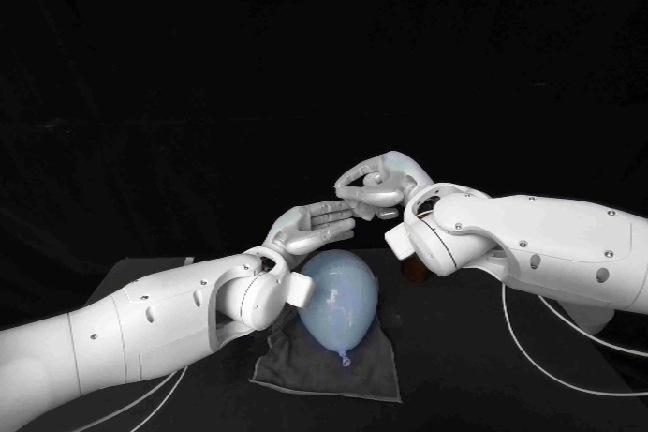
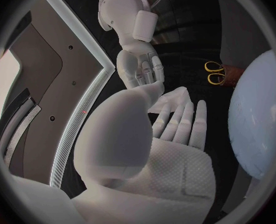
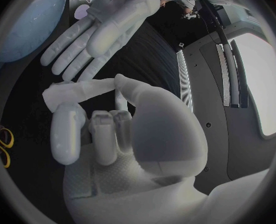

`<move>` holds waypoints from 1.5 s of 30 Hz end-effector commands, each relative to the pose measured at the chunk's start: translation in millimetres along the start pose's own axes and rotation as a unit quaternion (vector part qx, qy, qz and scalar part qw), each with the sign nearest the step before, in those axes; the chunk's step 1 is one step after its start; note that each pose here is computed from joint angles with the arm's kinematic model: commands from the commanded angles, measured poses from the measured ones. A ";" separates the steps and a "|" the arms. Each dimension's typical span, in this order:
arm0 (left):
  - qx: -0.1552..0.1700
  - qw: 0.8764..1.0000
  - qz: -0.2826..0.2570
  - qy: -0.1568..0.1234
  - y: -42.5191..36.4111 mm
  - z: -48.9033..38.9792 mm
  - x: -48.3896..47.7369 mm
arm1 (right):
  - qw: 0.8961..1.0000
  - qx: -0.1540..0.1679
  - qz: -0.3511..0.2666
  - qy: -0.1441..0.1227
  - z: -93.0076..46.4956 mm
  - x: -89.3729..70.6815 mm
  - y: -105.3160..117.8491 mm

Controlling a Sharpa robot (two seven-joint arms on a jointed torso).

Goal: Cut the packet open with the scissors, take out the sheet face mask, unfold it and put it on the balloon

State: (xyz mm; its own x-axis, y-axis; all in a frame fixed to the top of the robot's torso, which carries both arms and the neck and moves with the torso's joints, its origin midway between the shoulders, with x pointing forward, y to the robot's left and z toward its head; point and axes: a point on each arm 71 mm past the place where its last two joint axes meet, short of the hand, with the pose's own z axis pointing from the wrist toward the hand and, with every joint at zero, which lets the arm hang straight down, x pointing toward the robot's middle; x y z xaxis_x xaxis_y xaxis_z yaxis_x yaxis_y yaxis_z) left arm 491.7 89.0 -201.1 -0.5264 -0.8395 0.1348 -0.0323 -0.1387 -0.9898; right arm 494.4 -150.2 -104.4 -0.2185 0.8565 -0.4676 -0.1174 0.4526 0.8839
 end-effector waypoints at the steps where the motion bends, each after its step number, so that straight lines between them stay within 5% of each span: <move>1: 0.008 1.000 -0.006 0.001 -1.7 0.9 0.0 | 1.000 -0.010 -0.005 0.014 -0.9 3.4 2.5; 12: 0.012 1.000 0.007 -0.019 -2.4 0.7 -3.8 | 1.000 -0.012 -0.006 0.014 0.0 4.9 3.5; 26: 0.012 1.000 0.012 -0.004 -2.7 1.4 3.2 | 1.000 -0.002 -0.013 0.015 15.6 13.5 5.0; 36: 0.011 0.999 0.025 -0.027 -2.4 2.9 -0.3 | 0.998 0.014 -0.019 0.066 18.0 27.4 6.0; 45: 0.004 0.999 0.019 -0.046 -1.3 3.4 -4.2 | 0.997 0.014 -0.015 0.080 17.8 29.1 5.7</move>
State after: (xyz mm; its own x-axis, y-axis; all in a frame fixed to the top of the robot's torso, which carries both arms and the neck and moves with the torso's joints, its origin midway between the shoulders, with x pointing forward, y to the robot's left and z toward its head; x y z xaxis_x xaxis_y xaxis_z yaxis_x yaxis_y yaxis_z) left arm 496.1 91.0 -201.2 -0.4665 -0.8794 0.0950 -0.0057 -0.1044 -0.9945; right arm 505.4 -120.6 -112.1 -0.3303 0.8093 -0.4857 -0.0957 0.4832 0.8703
